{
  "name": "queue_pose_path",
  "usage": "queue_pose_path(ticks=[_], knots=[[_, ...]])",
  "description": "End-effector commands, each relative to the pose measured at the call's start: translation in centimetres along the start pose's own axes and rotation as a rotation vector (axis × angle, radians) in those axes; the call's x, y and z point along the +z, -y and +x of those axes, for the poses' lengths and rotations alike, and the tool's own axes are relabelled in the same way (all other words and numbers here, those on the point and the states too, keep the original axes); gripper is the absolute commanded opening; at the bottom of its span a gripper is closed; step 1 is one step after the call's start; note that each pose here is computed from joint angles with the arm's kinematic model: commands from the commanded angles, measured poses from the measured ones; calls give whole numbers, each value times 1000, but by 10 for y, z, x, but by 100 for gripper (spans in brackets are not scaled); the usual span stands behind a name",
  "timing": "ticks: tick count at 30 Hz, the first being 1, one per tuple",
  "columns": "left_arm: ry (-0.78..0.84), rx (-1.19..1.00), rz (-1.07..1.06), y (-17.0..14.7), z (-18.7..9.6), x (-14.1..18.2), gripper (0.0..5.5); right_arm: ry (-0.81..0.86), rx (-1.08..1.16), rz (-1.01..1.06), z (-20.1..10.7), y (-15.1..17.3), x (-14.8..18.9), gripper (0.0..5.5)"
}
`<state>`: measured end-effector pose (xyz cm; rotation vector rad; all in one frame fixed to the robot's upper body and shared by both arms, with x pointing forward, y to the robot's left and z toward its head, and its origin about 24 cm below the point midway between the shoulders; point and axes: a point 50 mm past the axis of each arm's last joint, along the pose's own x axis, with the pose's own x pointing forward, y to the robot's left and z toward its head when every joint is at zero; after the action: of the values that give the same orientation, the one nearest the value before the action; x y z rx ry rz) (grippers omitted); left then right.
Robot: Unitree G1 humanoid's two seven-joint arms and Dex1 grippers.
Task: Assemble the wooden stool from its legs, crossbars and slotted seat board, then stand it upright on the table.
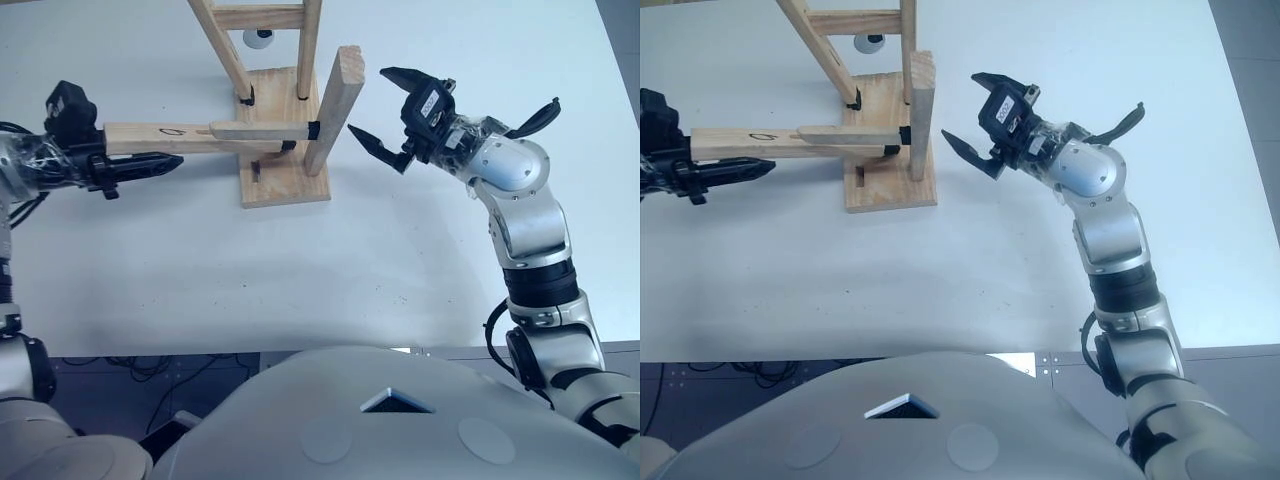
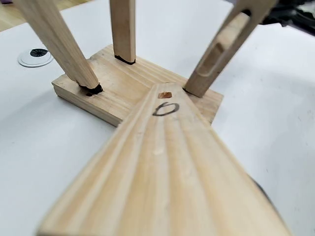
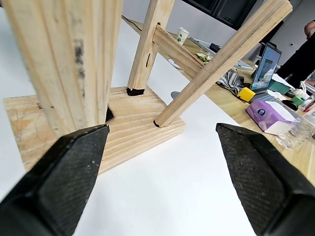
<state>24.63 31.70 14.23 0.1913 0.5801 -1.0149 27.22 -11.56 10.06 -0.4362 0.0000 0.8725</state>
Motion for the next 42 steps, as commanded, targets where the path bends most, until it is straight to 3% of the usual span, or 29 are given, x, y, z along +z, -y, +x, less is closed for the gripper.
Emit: queue_pose_path(ticks=[1,16,24,42], knots=[[-91,-14,77,-2,-18,24,201,-4,-12,-9,-2,-2,0,401],[-346,-59,332,-14,-29,74,201,-9,-34,15,2,-15,-5,401],[-339,-104,397,-11,-26,99,201,-9,-63,41,4,-22,-7,401],[-456,-228,450,-4,5,90,201,-16,-73,56,6,-26,-9,401]])
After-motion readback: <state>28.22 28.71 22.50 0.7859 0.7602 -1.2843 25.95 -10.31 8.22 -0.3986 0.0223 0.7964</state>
